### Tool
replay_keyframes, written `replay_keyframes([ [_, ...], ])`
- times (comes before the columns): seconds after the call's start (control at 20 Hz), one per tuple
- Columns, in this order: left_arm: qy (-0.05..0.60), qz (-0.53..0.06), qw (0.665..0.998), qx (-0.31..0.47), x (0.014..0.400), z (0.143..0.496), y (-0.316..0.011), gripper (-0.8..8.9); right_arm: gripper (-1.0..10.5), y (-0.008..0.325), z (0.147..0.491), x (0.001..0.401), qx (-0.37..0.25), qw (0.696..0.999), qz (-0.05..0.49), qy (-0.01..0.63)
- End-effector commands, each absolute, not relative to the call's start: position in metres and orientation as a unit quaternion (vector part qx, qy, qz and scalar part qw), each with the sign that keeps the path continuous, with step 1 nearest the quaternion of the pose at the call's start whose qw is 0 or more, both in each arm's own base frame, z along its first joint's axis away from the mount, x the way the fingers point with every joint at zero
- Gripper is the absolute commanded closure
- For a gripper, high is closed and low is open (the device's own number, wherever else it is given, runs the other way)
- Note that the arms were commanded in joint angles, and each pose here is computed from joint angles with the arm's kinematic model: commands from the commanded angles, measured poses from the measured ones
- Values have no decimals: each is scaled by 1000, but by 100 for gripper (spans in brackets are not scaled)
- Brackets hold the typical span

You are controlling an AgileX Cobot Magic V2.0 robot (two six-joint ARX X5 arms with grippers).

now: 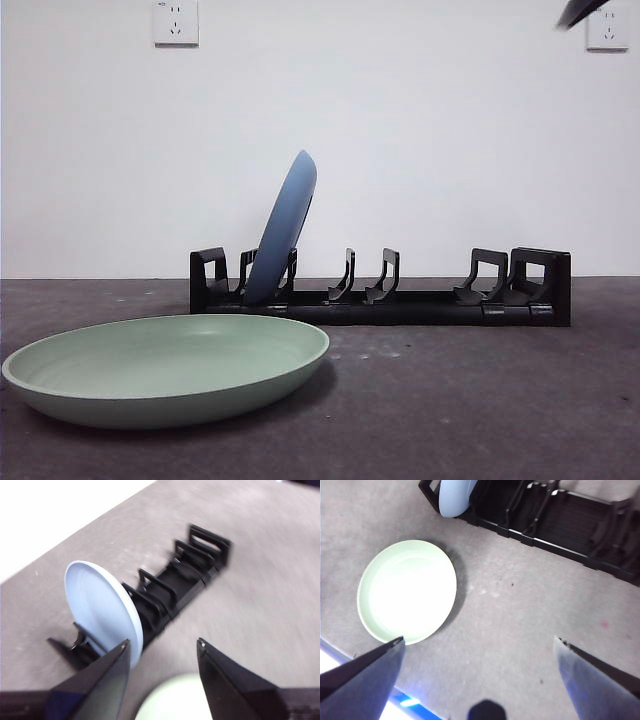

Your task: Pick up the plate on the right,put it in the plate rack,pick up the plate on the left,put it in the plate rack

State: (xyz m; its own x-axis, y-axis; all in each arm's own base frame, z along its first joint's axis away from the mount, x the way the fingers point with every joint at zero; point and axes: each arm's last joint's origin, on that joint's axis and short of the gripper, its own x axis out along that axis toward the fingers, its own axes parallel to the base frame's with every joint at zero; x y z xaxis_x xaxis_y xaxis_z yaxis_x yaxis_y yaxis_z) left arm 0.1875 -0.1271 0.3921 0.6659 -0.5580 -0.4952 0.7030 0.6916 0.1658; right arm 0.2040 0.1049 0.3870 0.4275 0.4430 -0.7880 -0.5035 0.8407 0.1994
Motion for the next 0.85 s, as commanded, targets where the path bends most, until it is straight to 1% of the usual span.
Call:
replay_keyframes([
  [0.05, 204, -372, 877, 226, 160, 397, -112, 584, 446, 125, 369, 220, -36, 825, 290, 484],
  [0.2, 211, -376, 870, 239, 132, 402, -94, 583, 446, 154, 339, 242, -56, 796, 302, 521],
  [0.4, 231, -380, 859, 252, 112, 401, -80, 578, 446, 196, 296, 265, -67, 768, 309, 557],
  [0.45, 242, -383, 853, 259, 109, 399, -78, 530, 446, 205, 284, 269, -69, 761, 307, 567],
  [0.55, 259, -390, 838, 281, 106, 395, -75, 496, 447, 224, 260, 276, -77, 749, 306, 582],
  [0.65, 274, -396, 825, 295, 104, 391, -75, 488, 447, 237, 239, 280, -87, 741, 297, 596],
  [0.85, 292, -399, 813, 307, 104, 388, -74, 488, 447, 252, 210, 284, -98, 725, 288, 618],
])
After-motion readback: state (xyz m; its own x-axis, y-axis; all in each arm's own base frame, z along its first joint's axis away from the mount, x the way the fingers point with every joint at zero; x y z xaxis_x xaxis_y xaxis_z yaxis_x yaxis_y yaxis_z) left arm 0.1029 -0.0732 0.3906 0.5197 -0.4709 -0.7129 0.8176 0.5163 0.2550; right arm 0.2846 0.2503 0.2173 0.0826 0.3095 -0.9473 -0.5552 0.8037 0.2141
